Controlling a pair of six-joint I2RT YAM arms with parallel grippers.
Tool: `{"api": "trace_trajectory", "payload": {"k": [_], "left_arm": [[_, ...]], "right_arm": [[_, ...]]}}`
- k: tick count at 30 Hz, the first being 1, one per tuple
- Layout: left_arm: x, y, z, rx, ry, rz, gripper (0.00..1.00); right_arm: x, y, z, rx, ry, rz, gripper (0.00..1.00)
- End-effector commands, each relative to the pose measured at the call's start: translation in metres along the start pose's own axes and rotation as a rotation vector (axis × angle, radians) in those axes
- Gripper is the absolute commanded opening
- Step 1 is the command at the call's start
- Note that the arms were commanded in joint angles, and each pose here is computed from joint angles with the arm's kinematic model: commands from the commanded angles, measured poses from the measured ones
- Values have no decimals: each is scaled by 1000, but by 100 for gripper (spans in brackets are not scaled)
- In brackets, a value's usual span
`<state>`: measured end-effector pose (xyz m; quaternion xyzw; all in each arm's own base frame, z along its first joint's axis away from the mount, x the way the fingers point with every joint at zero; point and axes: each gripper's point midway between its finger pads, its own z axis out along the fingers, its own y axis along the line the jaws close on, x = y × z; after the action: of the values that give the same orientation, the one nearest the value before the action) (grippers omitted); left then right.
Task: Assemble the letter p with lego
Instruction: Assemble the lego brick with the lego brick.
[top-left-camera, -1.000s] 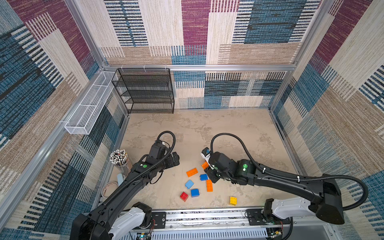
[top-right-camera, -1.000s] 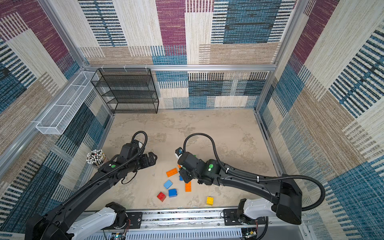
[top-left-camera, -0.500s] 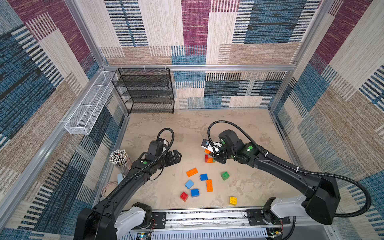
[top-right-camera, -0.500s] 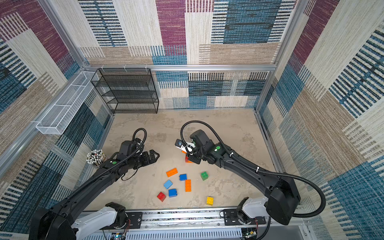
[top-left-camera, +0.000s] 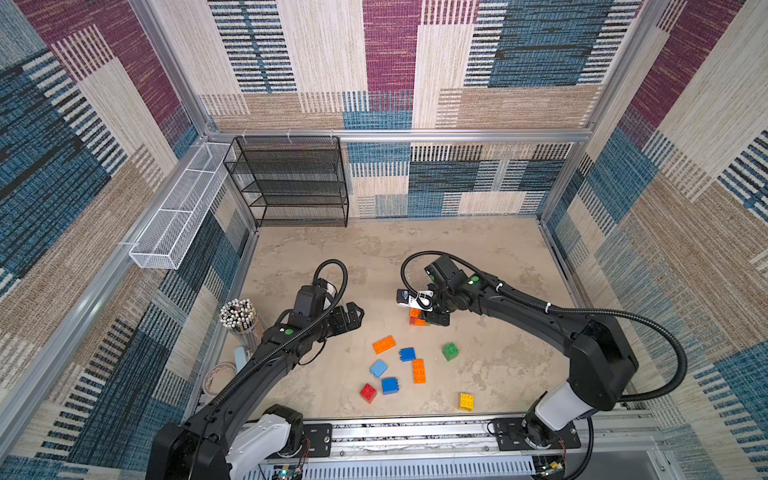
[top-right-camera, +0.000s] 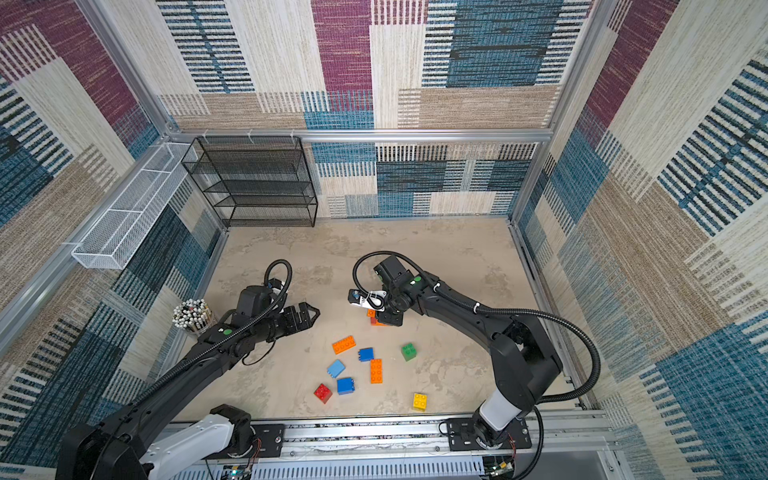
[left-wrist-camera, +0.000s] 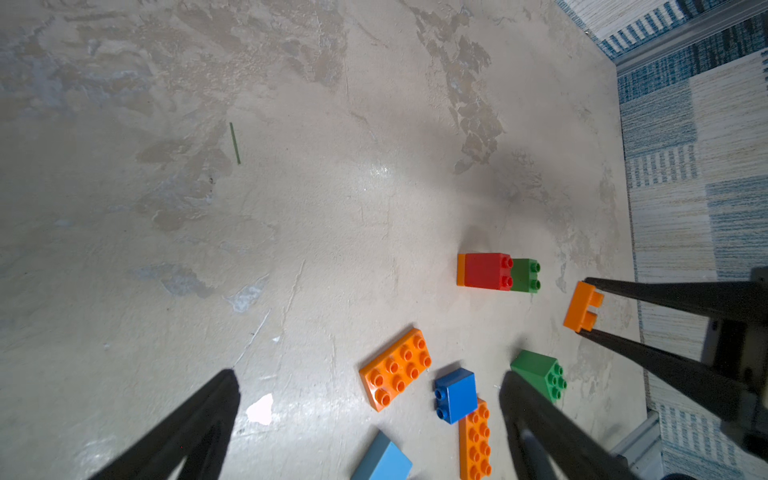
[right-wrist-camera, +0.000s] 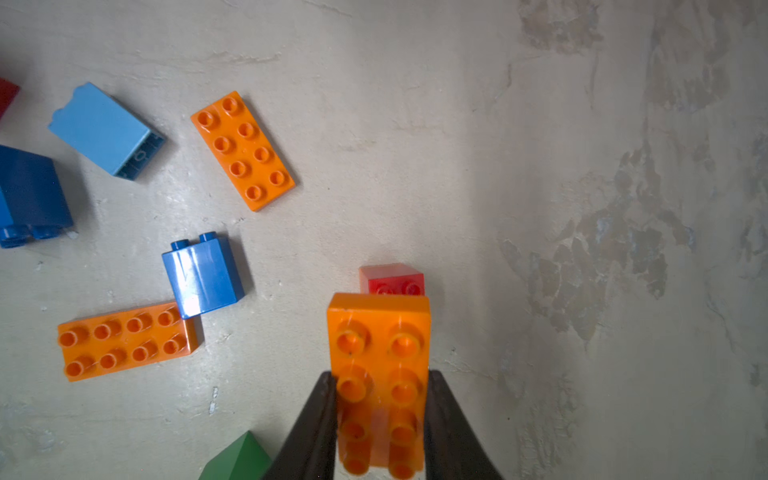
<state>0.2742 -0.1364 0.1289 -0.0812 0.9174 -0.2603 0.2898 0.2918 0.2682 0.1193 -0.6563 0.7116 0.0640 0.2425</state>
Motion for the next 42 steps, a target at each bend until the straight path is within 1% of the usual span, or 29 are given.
{"api": "trace_trajectory", "payload": {"k": [1, 3, 8, 12, 29, 33, 42], "left_arm": [[-3, 1, 0, -2, -20, 23, 99], [-2, 2, 1, -5, -20, 23, 99], [-1, 6, 1, -19, -21, 23, 99], [0, 8, 1, -28, -22, 26, 99], [4, 14, 6, -45, -11, 19, 99], [5, 15, 6, -45, -11, 19, 99], [6, 17, 9, -49, -7, 14, 99]], "right_arm": [[-3, -5, 4, -8, 11, -31, 13], [4, -10, 10, -14, 54, -26, 13], [7, -12, 19, -67, 95, -4, 13], [14, -13, 24, -78, 139, 7, 14], [22, -16, 34, -96, 215, 11, 14], [20, -16, 35, -102, 208, 5, 15], [25, -10, 44, -120, 233, -4, 15]]}}
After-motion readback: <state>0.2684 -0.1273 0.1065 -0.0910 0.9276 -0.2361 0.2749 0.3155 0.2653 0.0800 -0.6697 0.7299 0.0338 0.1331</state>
